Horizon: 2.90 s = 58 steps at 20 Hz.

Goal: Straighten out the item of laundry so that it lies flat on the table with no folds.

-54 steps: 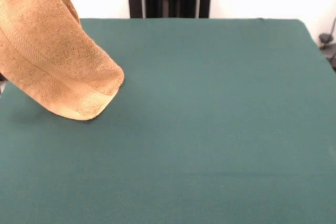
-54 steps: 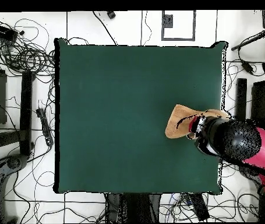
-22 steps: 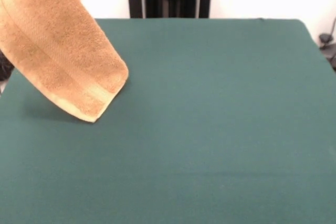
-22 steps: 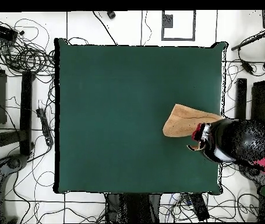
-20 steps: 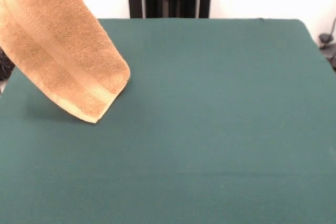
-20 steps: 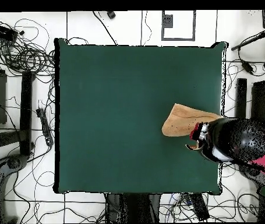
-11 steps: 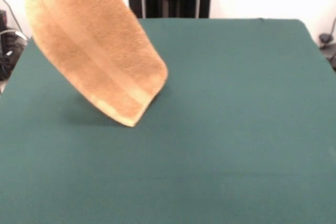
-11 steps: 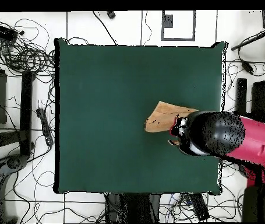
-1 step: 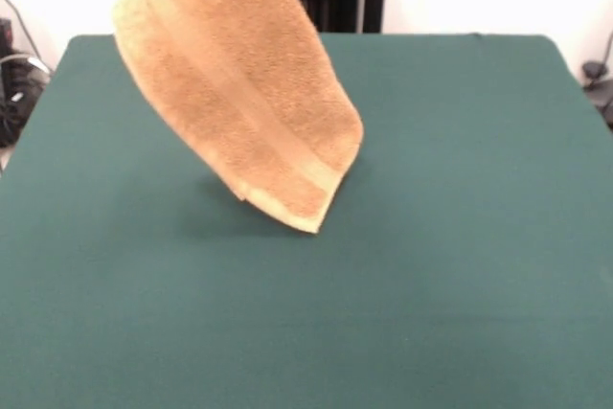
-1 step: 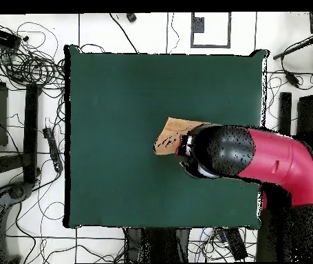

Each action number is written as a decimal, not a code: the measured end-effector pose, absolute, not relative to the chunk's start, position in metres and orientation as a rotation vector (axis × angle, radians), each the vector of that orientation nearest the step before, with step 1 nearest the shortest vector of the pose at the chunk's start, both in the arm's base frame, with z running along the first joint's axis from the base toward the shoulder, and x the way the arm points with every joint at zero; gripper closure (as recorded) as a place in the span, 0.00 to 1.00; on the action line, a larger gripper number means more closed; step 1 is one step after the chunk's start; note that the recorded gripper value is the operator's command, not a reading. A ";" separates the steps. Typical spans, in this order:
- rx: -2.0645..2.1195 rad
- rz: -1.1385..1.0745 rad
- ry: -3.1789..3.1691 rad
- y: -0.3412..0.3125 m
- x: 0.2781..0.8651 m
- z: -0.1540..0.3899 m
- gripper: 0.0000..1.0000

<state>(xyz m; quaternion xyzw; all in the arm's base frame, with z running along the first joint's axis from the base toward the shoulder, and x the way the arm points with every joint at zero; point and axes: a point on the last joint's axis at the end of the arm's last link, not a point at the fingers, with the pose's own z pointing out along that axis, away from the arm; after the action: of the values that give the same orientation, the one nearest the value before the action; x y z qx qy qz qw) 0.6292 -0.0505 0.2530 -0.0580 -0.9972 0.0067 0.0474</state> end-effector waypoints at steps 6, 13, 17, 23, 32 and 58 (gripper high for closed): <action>-0.148 0.016 -3.035 -0.037 0.627 0.251 1.00; -0.118 0.021 -3.033 -0.025 0.626 0.249 1.00; -0.077 0.026 -3.033 -0.007 0.626 0.249 1.00; -0.004 0.037 -3.031 0.024 0.624 0.248 1.00; 0.031 0.039 -3.037 0.050 0.622 0.249 1.00; 0.006 0.031 -3.029 0.072 0.615 0.251 1.00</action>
<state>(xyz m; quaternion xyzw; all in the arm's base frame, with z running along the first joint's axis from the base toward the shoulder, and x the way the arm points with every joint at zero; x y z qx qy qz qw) 0.6150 0.0716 0.2511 0.0021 -0.9984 0.0103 0.0564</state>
